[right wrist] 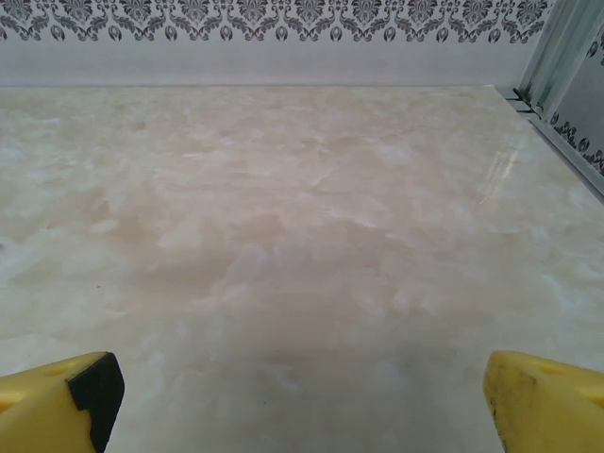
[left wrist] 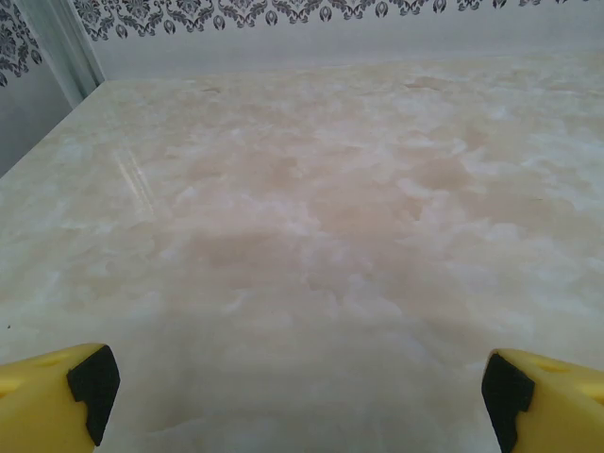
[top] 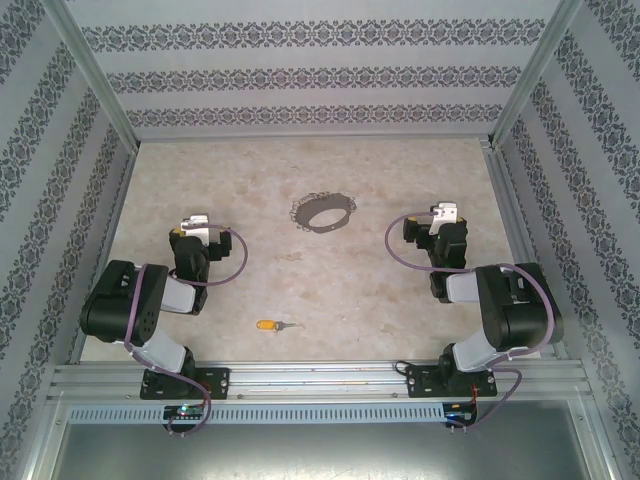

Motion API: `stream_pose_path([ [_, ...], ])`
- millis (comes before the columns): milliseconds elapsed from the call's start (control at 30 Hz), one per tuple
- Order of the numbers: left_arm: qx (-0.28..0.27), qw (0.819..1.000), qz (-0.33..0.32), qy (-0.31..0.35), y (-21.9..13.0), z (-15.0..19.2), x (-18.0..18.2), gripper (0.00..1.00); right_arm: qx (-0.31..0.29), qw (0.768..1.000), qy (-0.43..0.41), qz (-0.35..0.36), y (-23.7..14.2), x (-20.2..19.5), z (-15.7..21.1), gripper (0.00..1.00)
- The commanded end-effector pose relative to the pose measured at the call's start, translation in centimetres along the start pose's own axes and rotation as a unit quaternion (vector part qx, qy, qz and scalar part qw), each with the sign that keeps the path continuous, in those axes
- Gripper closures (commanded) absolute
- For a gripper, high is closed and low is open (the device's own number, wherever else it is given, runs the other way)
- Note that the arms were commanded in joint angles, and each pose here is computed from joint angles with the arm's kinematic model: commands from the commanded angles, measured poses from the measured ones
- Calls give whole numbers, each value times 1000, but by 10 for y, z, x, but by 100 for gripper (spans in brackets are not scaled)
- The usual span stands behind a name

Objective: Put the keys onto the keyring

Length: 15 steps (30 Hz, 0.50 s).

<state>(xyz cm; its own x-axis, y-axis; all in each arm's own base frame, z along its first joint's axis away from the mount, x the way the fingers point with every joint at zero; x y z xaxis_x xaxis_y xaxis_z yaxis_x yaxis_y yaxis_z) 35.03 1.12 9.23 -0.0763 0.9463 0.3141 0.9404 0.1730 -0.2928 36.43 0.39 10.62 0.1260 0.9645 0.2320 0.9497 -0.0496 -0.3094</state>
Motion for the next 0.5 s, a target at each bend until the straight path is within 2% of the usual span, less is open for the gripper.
stream_pose_path([
  [0,-23,1000,-14,-12,1,-11,6,0,-14,1000,-2,-7,2,2,-10,2],
  [467,10,1000,-2,-11,13,-11,5,0,-14,1000,-1,-6,2,1,-10,2],
])
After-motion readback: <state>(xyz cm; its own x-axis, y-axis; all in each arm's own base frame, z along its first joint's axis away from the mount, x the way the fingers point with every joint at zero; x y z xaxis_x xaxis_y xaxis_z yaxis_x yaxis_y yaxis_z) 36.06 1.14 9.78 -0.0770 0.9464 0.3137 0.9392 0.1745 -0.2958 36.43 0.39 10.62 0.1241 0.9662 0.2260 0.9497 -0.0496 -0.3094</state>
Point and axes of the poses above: each hand's point on the last joint's axis, 136 mm out from that joint toward the fingers, its own y axis out along the fingers, its own x axis along the line the jaws close on, z = x × y, the point moved 3 cm from there along -y, back along the fingers, and after that the axes turned 14 degrees about y, right-handed, at the moved point
